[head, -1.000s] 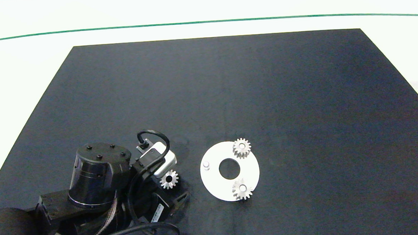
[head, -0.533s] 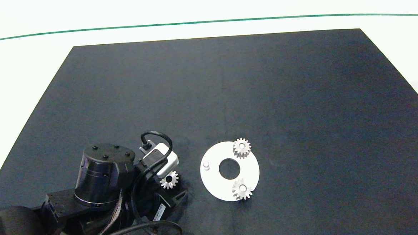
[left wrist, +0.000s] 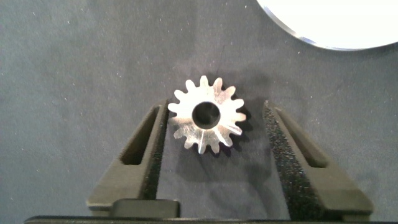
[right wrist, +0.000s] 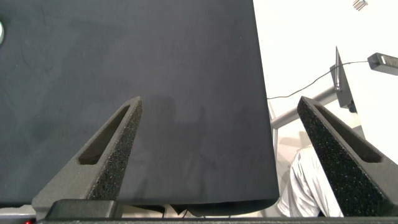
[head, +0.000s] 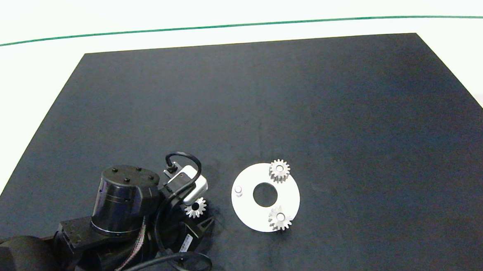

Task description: Install three planetary gears onto the carrier pins

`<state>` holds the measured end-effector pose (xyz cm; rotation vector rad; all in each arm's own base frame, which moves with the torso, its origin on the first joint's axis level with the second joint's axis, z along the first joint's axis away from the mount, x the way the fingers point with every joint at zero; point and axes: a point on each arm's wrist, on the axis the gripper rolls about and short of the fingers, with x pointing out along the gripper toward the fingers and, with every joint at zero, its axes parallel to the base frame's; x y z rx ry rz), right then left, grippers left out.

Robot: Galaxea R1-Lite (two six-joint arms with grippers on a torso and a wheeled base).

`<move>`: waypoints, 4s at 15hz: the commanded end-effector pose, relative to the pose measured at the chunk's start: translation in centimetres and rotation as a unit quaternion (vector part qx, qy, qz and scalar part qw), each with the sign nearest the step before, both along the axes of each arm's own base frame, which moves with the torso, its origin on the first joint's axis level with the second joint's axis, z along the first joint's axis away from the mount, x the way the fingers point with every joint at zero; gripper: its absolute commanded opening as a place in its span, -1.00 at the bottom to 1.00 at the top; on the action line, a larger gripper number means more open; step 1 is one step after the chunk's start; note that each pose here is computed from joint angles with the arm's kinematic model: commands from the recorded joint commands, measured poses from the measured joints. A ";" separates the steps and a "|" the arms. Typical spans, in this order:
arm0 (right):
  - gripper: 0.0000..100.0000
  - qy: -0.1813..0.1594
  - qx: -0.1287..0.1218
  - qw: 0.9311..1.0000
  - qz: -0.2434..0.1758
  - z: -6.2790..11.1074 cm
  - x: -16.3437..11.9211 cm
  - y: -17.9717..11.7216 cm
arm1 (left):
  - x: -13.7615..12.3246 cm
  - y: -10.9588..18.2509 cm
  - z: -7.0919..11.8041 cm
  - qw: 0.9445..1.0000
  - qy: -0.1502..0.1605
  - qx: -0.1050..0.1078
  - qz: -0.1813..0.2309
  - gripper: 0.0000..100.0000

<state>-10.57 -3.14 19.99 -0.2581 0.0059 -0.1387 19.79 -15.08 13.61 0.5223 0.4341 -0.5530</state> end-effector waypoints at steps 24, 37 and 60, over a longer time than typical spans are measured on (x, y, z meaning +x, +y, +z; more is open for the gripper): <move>1.00 -0.003 0.000 1.000 0.002 0.2 -0.2 -0.1 | -0.5 -0.4 1.5 0.999 -0.033 -0.014 -0.016 -0.74; 1.00 0.006 -0.002 1.000 0.001 0.0 0.1 0.0 | -1.4 -5.6 5.7 0.997 -0.050 0.009 -0.055 -0.74; 1.00 0.006 -0.002 1.000 0.000 0.0 0.1 0.0 | 0.9 -8.1 3.7 0.997 -0.036 0.029 -0.055 -0.74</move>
